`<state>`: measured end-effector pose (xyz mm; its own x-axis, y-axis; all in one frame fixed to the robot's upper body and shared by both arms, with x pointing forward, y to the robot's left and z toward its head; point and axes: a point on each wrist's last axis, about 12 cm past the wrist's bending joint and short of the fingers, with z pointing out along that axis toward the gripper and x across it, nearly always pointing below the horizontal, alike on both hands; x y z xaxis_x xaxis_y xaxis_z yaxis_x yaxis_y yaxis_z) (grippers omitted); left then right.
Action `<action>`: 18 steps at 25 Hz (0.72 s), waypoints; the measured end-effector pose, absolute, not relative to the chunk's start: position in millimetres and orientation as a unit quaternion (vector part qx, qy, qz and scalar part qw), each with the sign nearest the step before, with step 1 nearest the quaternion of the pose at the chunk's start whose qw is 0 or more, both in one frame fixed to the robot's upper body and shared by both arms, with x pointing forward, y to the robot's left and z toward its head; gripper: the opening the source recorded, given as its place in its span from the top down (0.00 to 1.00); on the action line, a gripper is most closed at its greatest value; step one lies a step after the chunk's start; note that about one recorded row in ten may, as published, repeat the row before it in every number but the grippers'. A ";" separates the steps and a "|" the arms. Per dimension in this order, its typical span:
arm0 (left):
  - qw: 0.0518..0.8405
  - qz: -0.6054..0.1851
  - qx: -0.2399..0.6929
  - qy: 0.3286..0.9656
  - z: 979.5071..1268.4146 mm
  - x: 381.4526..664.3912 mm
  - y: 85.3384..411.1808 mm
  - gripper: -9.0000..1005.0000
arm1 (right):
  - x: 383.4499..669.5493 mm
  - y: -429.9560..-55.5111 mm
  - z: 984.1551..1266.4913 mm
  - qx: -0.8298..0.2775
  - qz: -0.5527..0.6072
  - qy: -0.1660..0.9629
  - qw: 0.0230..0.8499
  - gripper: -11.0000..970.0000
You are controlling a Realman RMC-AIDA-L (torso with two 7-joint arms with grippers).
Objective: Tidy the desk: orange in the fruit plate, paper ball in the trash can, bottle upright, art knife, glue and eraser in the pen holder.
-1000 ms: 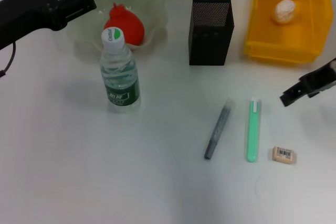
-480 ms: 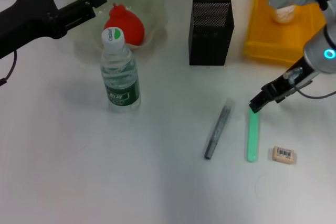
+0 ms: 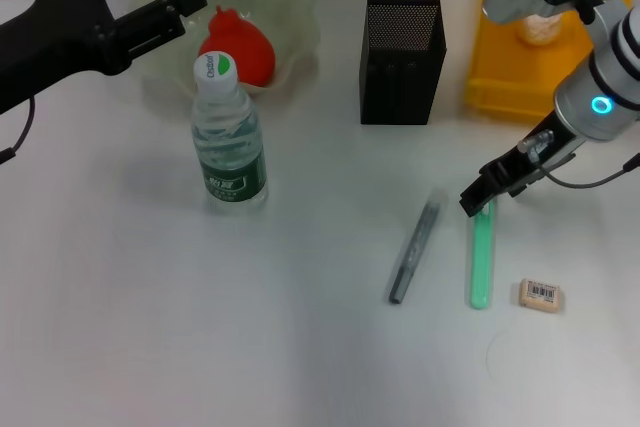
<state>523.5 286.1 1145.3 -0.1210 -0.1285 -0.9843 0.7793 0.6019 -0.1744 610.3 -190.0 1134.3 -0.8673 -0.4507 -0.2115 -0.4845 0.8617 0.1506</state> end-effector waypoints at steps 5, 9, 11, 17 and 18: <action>0.614 -0.369 0.250 0.652 1144.8 522.7 286.7 0.26 | 611.3 -187.3 1129.9 -0.243 0.101 0.962 0.079 0.31; 0.614 -0.369 0.249 0.652 1144.5 522.3 287.0 0.26 | 611.4 -185.6 1128.4 -0.242 0.105 0.961 0.077 0.31; 0.614 -0.369 0.249 0.652 1144.2 521.9 287.3 0.26 | 611.3 -184.7 1127.4 -0.245 0.102 0.961 0.077 0.31; 0.614 -0.368 0.252 0.651 1143.9 520.8 287.4 0.26 | 611.0 -183.4 1125.2 -0.246 0.102 0.961 0.070 0.31; 0.614 -0.368 0.252 0.651 1143.8 520.6 287.5 0.26 | 610.9 -183.2 1125.0 -0.246 0.102 0.961 0.069 0.31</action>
